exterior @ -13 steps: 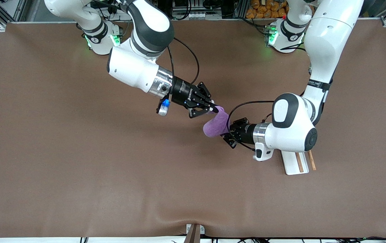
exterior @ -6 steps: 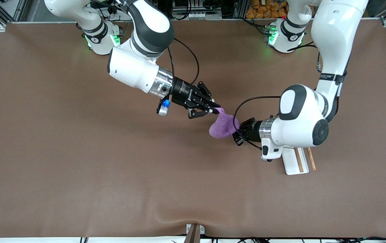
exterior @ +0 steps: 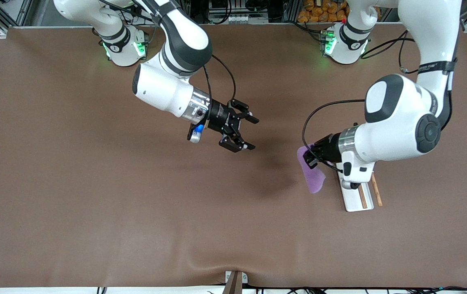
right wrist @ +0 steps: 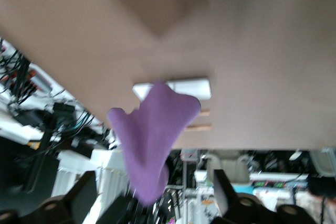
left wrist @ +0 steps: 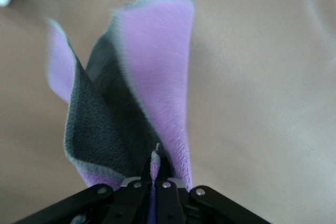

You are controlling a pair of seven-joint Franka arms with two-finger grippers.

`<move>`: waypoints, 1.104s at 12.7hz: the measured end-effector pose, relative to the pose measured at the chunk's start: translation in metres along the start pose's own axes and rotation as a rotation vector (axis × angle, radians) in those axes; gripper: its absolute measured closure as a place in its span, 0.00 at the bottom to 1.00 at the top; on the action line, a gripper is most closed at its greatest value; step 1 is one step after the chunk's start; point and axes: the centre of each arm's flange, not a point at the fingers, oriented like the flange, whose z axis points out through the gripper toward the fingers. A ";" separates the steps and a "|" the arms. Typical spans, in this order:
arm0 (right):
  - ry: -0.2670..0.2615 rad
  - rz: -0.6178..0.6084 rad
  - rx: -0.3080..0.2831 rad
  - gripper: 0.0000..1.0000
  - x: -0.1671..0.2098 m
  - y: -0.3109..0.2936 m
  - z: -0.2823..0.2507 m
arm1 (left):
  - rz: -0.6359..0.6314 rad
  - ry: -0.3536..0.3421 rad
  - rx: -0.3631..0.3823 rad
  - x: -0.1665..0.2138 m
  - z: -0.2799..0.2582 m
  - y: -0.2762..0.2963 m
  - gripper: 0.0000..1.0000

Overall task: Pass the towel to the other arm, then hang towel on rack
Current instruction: 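Open the right gripper and withdraw it while the left gripper holds towel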

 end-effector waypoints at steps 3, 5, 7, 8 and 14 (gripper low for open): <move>0.129 -0.087 -0.175 0.00 0.038 -0.029 -0.028 | 0.174 0.099 0.038 -0.007 -0.025 -0.005 0.97; 0.249 -0.155 -0.281 0.00 0.065 -0.057 -0.076 | 0.296 0.141 0.059 -0.006 -0.037 -0.009 0.97; 0.352 -0.278 -0.386 0.00 0.084 -0.071 -0.122 | 0.392 0.179 0.097 0.000 -0.042 -0.013 0.97; 0.372 -0.349 -0.428 0.00 0.095 -0.078 -0.146 | 0.437 0.201 0.129 0.001 -0.041 -0.014 0.97; 0.506 -0.780 -0.685 0.00 0.181 -0.116 -0.308 | 0.738 0.250 0.290 0.014 -0.030 -0.020 0.97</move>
